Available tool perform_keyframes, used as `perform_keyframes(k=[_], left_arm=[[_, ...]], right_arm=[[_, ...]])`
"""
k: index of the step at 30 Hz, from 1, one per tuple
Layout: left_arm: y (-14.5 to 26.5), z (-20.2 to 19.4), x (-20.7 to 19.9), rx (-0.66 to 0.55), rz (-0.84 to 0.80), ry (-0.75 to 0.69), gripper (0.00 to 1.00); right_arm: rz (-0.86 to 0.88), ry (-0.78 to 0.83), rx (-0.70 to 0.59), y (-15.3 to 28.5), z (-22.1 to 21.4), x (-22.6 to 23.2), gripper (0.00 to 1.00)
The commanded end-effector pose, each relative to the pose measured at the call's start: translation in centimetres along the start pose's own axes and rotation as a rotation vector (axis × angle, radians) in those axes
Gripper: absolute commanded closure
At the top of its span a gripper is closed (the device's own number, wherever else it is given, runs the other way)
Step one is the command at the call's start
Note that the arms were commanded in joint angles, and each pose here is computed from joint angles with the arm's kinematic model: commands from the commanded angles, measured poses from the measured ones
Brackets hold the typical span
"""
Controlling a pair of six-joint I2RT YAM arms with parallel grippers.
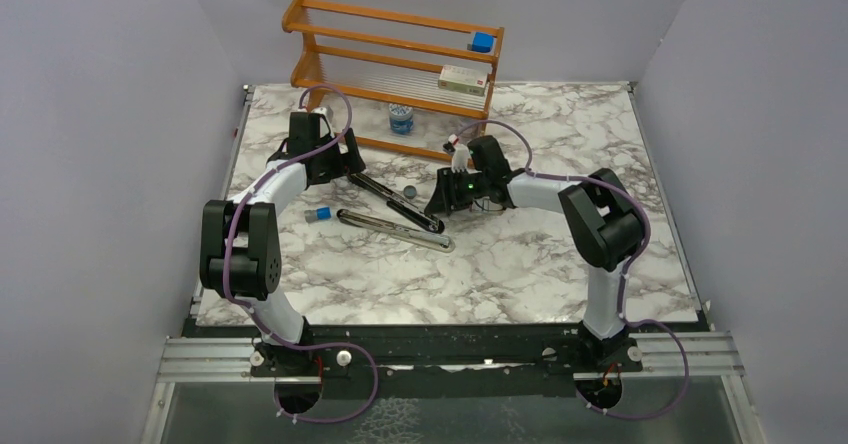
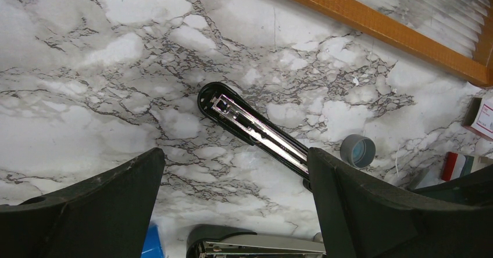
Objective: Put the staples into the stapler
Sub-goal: Pick up the stapler.
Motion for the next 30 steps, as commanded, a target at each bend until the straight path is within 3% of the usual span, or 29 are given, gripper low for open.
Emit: perform_keyframes(k=[1, 16, 30], left_arm=[[0.0, 1.5, -0.4, -0.032, -0.021, -0.003, 0.05], [0.1, 1.5, -0.4, -0.033, -0.02, -0.006, 0.05], [0.2, 1.6, -0.4, -0.035, -0.019, -0.006, 0.05]], right_arm=[[0.039, -0.001, 0.014, -0.2, 0.2, 0.5, 0.56], [0.05, 0.008, 0.019, 0.0, 0.1, 0.8, 0.78], [0.034, 0.16, -0.088, 1.8, 2.8, 2.3, 0.79]])
Point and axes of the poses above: each gripper's point midway between its finger pads, its own y axis back along the fingers, its own x axis along the line the jaws close on, z = x × y, the point moved 1 cm from there along y, back along the fingers, and after that the axes turned 15 degrees about -y, right-handed, at the moved point
